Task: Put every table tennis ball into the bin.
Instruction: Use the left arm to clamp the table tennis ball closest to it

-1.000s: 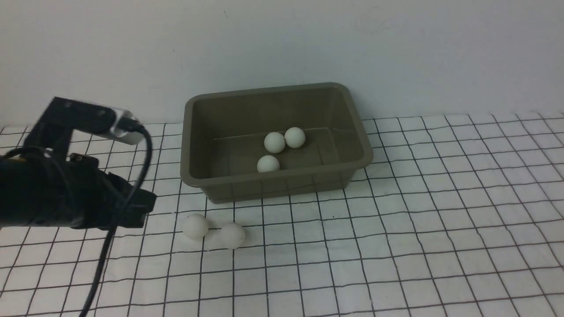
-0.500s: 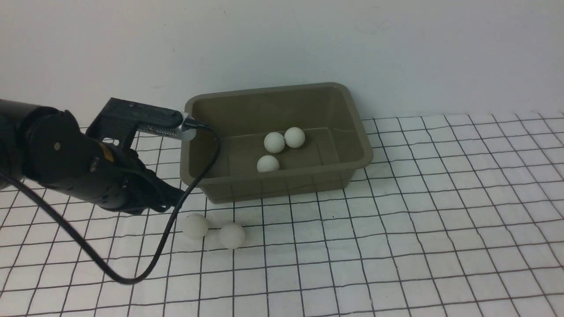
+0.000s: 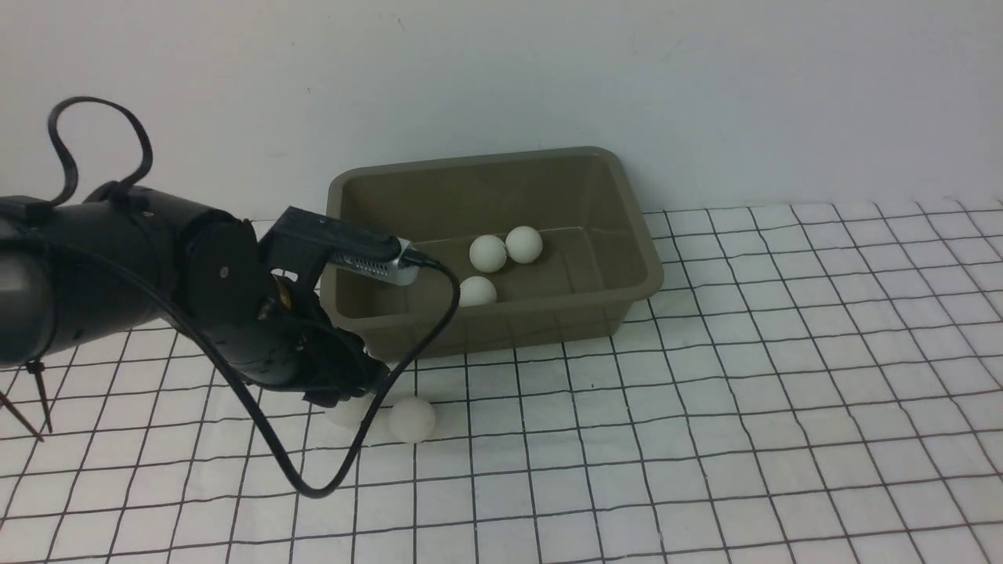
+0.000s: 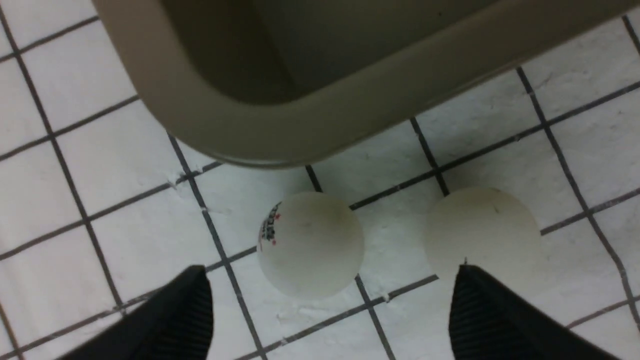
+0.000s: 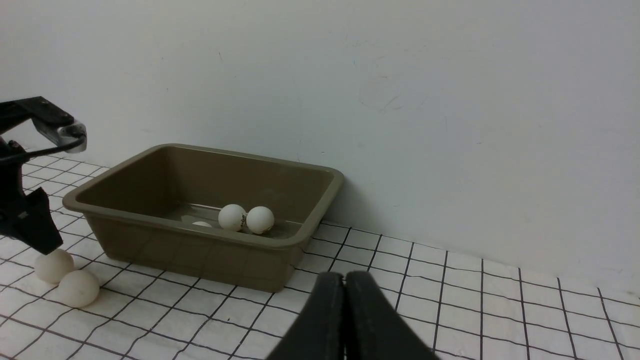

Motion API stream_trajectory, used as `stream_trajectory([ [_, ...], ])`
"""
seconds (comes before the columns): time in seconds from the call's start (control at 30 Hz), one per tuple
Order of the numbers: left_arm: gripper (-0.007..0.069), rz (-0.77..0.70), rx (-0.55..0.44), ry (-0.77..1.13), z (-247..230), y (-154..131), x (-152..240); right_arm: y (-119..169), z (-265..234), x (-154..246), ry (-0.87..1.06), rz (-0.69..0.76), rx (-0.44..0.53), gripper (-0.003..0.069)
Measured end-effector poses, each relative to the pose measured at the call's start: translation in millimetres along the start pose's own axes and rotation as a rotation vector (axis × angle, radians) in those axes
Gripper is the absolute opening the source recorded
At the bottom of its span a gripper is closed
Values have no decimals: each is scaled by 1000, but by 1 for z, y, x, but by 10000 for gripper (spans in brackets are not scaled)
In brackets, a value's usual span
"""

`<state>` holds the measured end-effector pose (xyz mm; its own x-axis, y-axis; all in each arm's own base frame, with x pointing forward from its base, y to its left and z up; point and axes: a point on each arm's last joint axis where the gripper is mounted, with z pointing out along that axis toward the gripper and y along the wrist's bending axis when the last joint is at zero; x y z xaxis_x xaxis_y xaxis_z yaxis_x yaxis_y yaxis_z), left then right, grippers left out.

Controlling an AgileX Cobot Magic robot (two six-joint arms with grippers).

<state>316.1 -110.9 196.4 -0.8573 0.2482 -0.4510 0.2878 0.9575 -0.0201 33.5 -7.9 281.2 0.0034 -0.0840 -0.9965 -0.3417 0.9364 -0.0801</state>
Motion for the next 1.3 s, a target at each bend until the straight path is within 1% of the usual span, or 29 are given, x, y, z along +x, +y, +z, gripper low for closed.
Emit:
stream_trajectory([
  [0.33, 576, 0, 1, -4, 16, 0, 0, 0, 0, 0, -3, 0, -1, -18],
  [0.7, 576, 16, -6, 40, 42, 0, 6, 0, 0, 0, -3, 0, -2, -18],
  [0.83, 564, 16, -5, 33, 46, 0, 5, 0, 0, 0, -4, 0, -2, -18],
  [0.97, 531, 17, -6, 34, 49, 0, 6, 0, 0, 0, -5, 0, -2, -18],
  [1.1, 442, 18, -6, 34, 55, 0, 7, 0, 0, 0, -5, 2, -2, -18],
  [1.13, 385, 20, -7, 37, 56, 1, 7, 0, 0, 0, -5, 2, -2, -18],
  [1.17, 351, 27, -9, 38, 56, 1, 7, 0, 0, 0, -5, 3, -2, -18],
  [1.3, 352, 58, -24, 46, 56, 2, 8, 0, 0, 0, -5, 3, -3, -18],
])
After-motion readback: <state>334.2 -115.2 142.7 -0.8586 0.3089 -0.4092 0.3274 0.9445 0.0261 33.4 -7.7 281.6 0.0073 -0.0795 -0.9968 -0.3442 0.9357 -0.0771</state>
